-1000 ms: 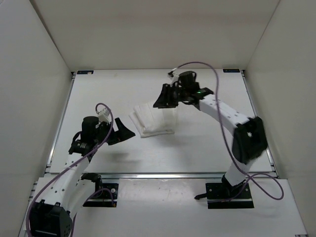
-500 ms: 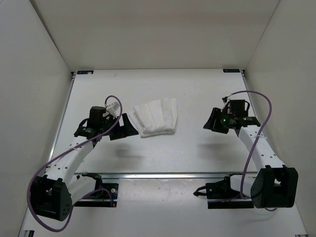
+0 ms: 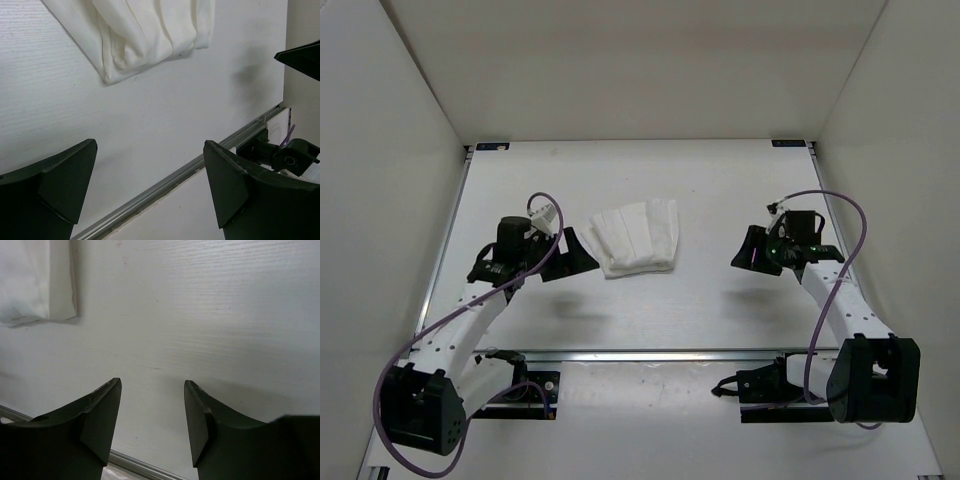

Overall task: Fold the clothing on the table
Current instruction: Fold the skirt

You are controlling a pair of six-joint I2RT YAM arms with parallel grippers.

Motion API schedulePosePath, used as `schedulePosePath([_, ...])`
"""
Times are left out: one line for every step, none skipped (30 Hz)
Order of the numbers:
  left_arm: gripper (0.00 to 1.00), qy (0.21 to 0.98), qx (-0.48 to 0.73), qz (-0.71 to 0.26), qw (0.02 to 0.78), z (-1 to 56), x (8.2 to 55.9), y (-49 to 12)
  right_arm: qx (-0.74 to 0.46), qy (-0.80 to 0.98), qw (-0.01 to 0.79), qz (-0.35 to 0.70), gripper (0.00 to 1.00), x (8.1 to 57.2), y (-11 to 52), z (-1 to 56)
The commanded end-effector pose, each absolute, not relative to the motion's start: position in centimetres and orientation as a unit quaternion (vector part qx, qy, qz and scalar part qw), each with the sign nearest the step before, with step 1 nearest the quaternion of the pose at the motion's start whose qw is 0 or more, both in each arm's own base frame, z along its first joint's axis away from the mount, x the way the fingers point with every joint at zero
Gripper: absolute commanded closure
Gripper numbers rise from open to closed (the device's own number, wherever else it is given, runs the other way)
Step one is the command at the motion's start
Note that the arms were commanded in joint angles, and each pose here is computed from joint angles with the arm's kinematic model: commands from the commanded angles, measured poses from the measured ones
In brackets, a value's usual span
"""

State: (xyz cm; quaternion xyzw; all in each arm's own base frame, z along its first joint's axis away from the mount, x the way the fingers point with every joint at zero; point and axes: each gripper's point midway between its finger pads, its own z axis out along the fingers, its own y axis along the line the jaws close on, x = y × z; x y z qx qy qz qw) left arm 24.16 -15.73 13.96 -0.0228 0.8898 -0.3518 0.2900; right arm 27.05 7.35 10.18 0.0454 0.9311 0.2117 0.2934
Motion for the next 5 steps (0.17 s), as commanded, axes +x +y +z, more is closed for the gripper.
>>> schedulePosePath([0.01, 0.874, -0.014, -0.364, 0.323, 15.4, 24.6, -16.0, 0.027, 0.919, 0.325, 0.221, 0.49, 27.9, 7.7, 11.0])
schedulePosePath([0.01, 0.874, -0.013, -0.363, 0.322, 15.4, 24.6, -16.1, 0.024, 0.919, 0.326, 0.223, 0.50, 28.0, 7.8, 11.2])
schedulePosePath([0.01, 0.877, -0.013, -0.360, 0.319, 15.3, 24.5, -16.0, 0.024, 0.919, 0.323, 0.226, 0.50, 28.0, 7.9, 11.0])
schedulePosePath([0.01, 0.887, -0.025, -0.342, 0.309, 14.7, 24.6, -15.3, 0.024, 0.920, 0.319, 0.226, 0.50, 28.0, 7.8, 10.8])
schedulePosePath([0.02, 0.896, -0.025, -0.325, 0.301, 14.4, 24.7, -14.5, 0.024, 0.920, 0.316, 0.230, 0.49, 27.8, 8.0, 10.8])
